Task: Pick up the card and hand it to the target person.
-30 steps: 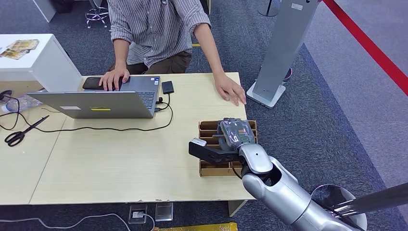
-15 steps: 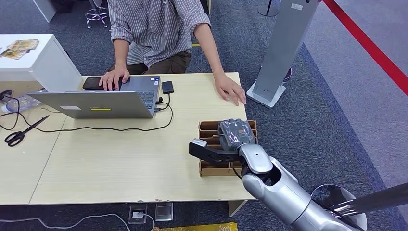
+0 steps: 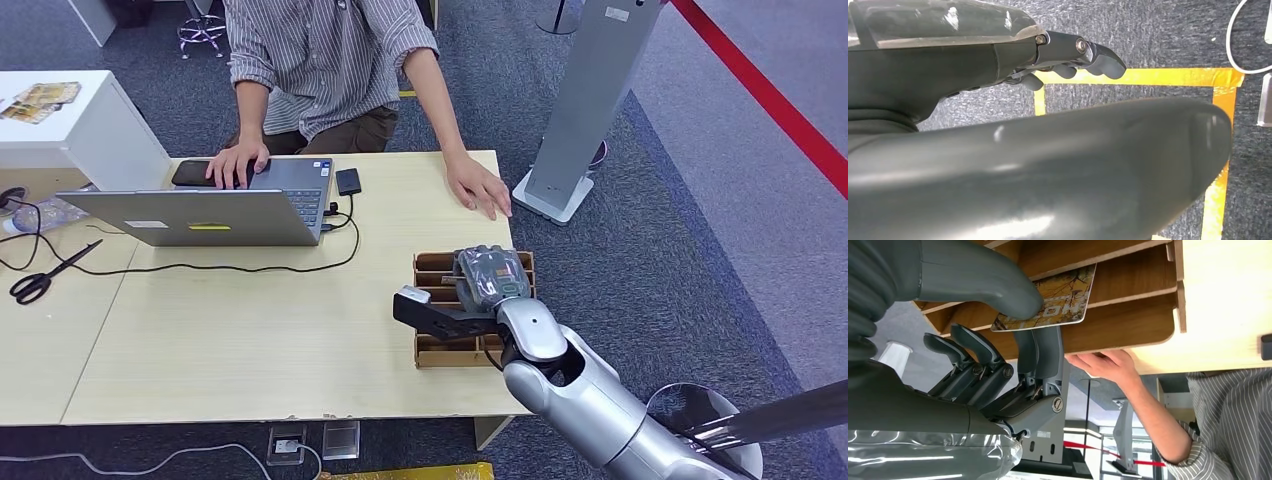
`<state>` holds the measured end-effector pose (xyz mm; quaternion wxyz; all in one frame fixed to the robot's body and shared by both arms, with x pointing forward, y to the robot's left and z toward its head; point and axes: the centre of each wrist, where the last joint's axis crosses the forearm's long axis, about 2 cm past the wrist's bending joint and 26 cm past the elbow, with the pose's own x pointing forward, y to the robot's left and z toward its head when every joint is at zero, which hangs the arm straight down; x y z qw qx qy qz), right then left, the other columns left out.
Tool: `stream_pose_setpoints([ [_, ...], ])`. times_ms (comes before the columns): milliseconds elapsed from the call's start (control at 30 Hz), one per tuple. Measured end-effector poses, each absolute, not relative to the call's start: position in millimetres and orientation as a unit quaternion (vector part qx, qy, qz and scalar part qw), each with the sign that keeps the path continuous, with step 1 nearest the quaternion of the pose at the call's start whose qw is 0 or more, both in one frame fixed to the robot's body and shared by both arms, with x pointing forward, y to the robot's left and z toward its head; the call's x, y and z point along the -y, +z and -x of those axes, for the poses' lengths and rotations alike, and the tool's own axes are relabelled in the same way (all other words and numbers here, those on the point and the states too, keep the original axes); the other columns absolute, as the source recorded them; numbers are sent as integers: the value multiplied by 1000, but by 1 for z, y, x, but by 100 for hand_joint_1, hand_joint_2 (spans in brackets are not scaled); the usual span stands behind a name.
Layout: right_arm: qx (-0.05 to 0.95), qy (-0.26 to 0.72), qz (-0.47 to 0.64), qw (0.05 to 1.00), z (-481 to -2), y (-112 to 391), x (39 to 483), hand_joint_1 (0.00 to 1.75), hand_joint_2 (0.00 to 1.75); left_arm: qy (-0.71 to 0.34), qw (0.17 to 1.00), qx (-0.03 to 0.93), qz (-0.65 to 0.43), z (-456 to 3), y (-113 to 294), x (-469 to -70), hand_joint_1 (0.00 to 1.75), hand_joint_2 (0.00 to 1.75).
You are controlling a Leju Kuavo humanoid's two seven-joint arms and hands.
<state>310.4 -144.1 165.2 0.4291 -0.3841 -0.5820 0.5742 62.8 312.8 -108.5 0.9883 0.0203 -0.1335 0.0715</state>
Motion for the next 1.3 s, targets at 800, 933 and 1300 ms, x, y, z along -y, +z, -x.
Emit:
stream_pose_setpoints([
  [800,661,534,253,462,-337,297,162,175,175,82,989,125,-25,-62,-108,-319,0,0],
  [933,694,509,281,425,-338,301,160,175,175,82,988,125,-23,-62,-108,-318,0,0],
  [1300,774,414,361,315,-349,267,156,175,175,81,987,135,-17,-63,-108,-316,0,0],
])
